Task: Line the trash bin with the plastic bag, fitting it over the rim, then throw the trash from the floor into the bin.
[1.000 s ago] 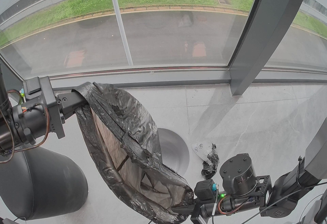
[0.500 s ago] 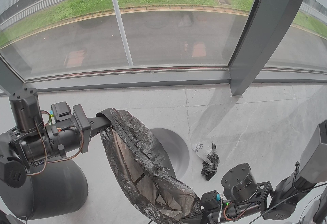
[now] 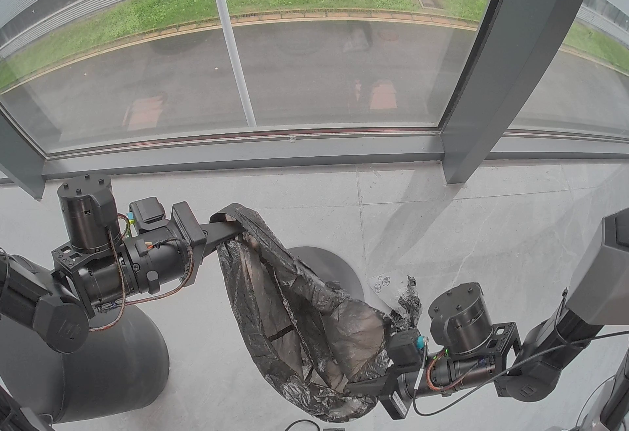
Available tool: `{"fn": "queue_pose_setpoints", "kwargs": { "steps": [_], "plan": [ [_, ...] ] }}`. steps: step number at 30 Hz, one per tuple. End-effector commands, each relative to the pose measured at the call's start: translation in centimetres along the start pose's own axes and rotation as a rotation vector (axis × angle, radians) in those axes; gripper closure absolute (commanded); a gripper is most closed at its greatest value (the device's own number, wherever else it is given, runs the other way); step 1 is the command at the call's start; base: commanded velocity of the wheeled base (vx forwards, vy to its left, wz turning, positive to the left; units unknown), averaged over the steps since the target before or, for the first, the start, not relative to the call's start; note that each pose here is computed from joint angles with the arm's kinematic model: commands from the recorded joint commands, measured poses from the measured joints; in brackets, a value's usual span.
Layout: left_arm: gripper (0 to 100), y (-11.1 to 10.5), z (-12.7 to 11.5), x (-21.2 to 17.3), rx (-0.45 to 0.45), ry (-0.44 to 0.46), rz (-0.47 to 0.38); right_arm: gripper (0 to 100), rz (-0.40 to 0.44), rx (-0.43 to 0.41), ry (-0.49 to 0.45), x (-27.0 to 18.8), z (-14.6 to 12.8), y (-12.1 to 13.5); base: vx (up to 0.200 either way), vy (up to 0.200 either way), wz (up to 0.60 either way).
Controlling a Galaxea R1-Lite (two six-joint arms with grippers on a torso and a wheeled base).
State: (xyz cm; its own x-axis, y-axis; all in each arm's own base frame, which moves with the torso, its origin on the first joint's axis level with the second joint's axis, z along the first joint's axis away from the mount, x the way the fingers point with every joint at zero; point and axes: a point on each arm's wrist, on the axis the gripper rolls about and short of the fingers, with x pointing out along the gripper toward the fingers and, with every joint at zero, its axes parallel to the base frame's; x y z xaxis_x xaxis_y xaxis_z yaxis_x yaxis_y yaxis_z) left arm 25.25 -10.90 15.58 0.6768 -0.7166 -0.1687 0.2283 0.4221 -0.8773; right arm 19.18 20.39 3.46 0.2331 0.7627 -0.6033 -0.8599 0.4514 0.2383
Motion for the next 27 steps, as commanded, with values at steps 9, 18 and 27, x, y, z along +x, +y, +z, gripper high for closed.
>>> {"fn": "queue_pose_setpoints", "kwargs": {
  "steps": [9, 18, 27],
  "plan": [
    [100, -0.8, 1.1, 1.2, 0.019, -0.021, -0.036, 100, -0.089, -0.025, -0.173, 1.2, 5.1, -2.6, 0.000, 0.000, 0.00],
    [100, -1.0, 1.3, 1.5, 0.026, -0.010, -0.054, 100, -0.207, -0.026, -0.221, 4.2, 7.1, -4.2, 0.000, 0.000, 0.00],
    [100, -0.1, 1.1, 2.2, 0.011, 0.006, -0.028, 100, -0.233, -0.024, -0.219, 5.9, 7.3, -5.1, 0.000, 0.000, 0.00]
  ]
}}
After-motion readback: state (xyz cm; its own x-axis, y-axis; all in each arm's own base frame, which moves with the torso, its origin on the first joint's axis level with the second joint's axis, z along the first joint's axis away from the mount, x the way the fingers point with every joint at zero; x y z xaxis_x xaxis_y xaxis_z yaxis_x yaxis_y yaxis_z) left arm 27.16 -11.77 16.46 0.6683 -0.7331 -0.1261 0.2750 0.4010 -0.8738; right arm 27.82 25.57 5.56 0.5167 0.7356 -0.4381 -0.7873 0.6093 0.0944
